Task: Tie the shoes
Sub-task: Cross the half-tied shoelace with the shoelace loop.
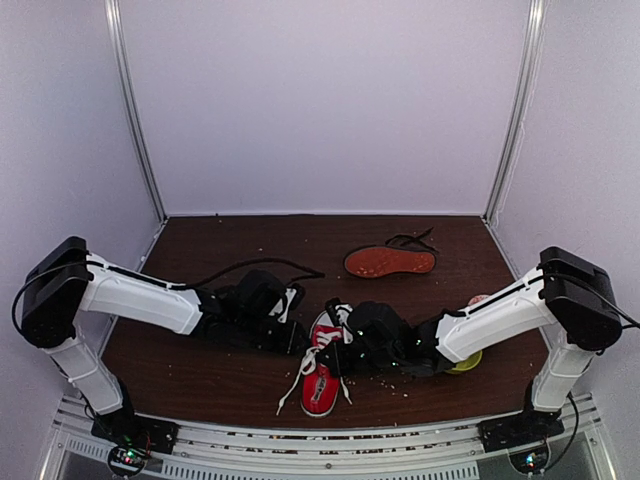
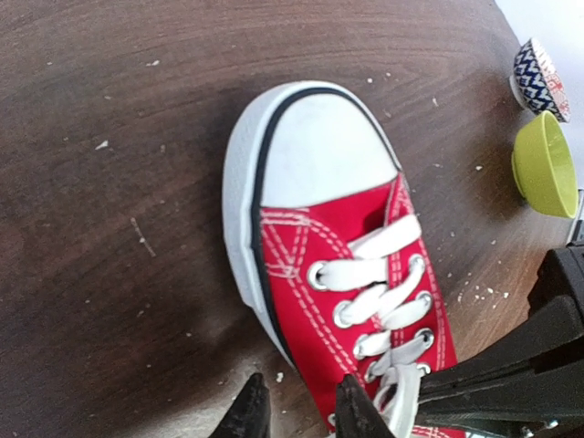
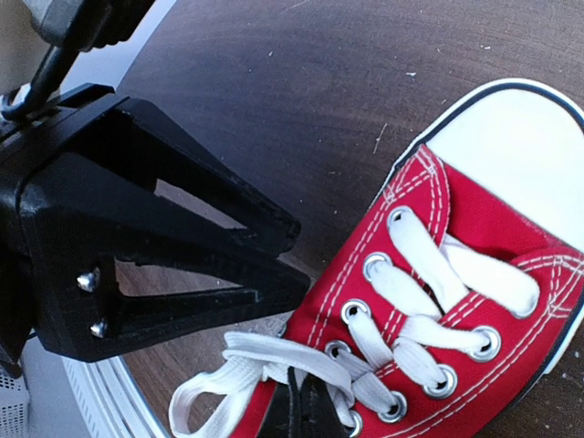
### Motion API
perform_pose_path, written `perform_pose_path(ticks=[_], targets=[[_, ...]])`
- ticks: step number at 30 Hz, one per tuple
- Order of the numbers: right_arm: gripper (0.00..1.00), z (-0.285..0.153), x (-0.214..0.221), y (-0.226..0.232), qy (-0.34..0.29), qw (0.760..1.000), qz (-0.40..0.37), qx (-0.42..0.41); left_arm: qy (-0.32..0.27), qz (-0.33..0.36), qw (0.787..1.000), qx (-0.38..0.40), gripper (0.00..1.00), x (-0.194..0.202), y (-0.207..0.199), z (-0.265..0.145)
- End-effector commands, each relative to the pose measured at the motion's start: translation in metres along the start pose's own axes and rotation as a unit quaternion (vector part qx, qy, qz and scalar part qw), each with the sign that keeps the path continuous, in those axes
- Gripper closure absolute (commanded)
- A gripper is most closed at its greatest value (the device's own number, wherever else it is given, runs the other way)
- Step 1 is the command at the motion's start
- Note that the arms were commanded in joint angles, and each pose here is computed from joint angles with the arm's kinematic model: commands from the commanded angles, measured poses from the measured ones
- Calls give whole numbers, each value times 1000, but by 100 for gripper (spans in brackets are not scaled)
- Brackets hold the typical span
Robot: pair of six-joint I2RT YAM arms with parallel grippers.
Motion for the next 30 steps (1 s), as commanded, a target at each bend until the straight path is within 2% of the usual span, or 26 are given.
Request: perform_pose_path(ticks=[1,23,30], targets=[[100,-3,1,-7,-4,1000,3,17,-11,13,998,55,72,-7,-10,2],[100,-1,1,-6,-2,1000,3,16,7,9,992,123,74,8,-6,5],[100,-1,1,-6,-1,1000,3,16,5,7,991,133,70,7,-8,4]])
Point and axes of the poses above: each gripper's point midway between its finger pads, its own z axis out along the fingers, its own y axis along the line the jaws close on, x = y × z, the point moved 10 cm from there along -z, back along the fingers, and after that the axes turned 11 degrees about -z, right-handed, at the moved point
